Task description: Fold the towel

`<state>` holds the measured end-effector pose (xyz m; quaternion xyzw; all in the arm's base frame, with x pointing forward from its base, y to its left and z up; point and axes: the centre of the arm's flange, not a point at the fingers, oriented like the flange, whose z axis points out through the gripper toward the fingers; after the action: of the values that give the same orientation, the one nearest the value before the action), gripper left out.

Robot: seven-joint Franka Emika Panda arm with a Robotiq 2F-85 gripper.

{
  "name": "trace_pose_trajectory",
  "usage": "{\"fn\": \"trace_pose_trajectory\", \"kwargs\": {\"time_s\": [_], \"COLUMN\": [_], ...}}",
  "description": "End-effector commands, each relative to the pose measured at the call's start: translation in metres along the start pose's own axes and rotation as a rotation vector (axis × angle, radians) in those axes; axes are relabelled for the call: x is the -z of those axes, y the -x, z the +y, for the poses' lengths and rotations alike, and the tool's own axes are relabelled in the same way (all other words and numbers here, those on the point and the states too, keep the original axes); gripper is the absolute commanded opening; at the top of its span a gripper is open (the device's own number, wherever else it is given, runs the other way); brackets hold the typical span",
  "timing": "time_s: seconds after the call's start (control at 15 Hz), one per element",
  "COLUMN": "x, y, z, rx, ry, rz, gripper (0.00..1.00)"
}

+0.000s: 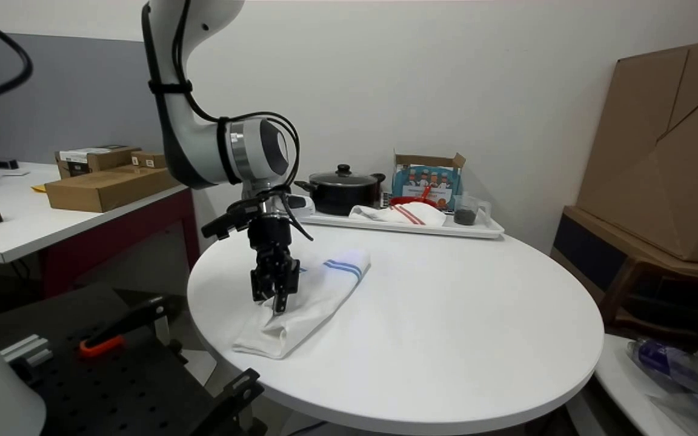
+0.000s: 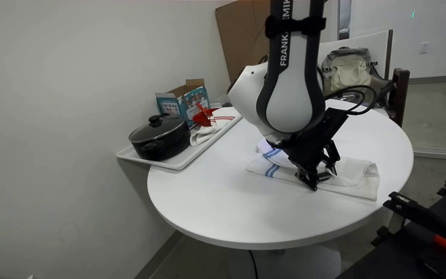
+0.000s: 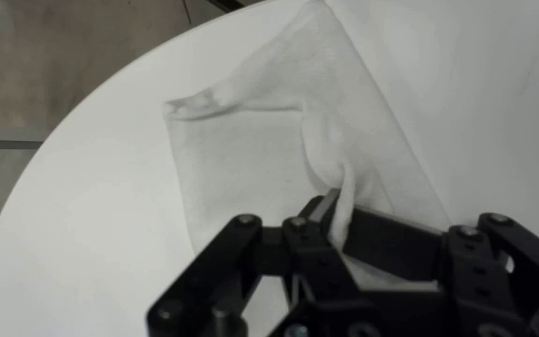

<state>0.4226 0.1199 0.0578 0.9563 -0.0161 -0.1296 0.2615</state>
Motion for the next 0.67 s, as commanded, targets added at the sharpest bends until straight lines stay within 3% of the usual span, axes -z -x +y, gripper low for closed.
{"fn": "trace_pose_trajectory", "kwargs": {"time_s": [0.0,0.27,0.4,0.6], "x": [0.009,0.031,0.038,0.035], "y": [-0.010,-0.021,-0.012,0.016], "z": [-0.002,0.008,0.011,0.005], "rx": [0.018,0.027,0.115,0.276], "ry": [0.073,0.037,0.039,0.108], "rz": [0.038,0.028,0.001,-0.053], "gripper": [0.00,0.00,0.00,0.00]}}
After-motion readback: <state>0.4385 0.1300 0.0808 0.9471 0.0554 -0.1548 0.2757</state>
